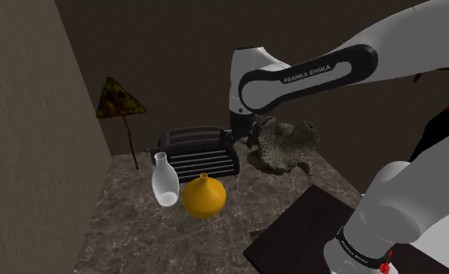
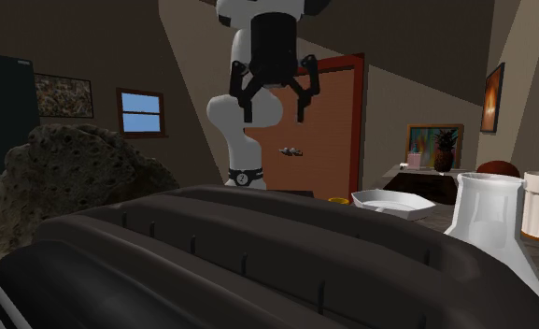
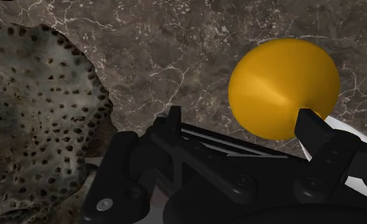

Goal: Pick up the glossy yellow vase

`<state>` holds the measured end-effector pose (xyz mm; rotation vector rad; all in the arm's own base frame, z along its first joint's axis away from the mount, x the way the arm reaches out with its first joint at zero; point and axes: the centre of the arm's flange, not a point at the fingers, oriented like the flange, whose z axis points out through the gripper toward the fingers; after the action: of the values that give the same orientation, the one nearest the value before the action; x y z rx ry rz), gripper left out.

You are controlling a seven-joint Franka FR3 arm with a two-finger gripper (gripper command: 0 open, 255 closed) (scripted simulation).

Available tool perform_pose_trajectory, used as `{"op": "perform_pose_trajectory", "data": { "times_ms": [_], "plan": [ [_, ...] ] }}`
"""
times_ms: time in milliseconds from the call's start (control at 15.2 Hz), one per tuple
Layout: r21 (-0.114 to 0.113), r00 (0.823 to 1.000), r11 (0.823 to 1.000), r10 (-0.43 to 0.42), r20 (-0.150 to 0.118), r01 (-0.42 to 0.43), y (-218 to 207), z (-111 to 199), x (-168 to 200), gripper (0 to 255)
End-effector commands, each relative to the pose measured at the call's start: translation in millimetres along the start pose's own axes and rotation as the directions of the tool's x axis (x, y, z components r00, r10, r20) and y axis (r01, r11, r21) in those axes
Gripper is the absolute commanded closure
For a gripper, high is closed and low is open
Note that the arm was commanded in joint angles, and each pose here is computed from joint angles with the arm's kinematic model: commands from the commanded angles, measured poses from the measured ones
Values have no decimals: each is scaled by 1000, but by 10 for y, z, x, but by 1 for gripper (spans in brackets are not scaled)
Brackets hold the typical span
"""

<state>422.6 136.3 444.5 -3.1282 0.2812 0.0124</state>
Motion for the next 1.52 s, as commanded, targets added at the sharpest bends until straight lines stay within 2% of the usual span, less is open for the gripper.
{"op": "perform_pose_trajectory", "data": {
  "times_ms": [0, 594, 1122, 1254, 1320, 1452],
  "plan": [
    [4, 1000, 1000, -1, -5, 1, -216, 176, 83, 0],
    [16, 1000, 1000, -7, -27, 7, -1075, 845, 491, 0],
    [16, 1000, 1000, -7, -28, 7, -1113, 1274, 512, 0],
    [16, 1000, 1000, -7, -28, 7, -1113, 1274, 512, 0],
    [16, 1000, 1000, -7, -28, 7, -1116, 1282, 515, 255],
    [16, 1000, 1000, -7, -28, 7, -1115, 1285, 517, 255]
  ]
}}
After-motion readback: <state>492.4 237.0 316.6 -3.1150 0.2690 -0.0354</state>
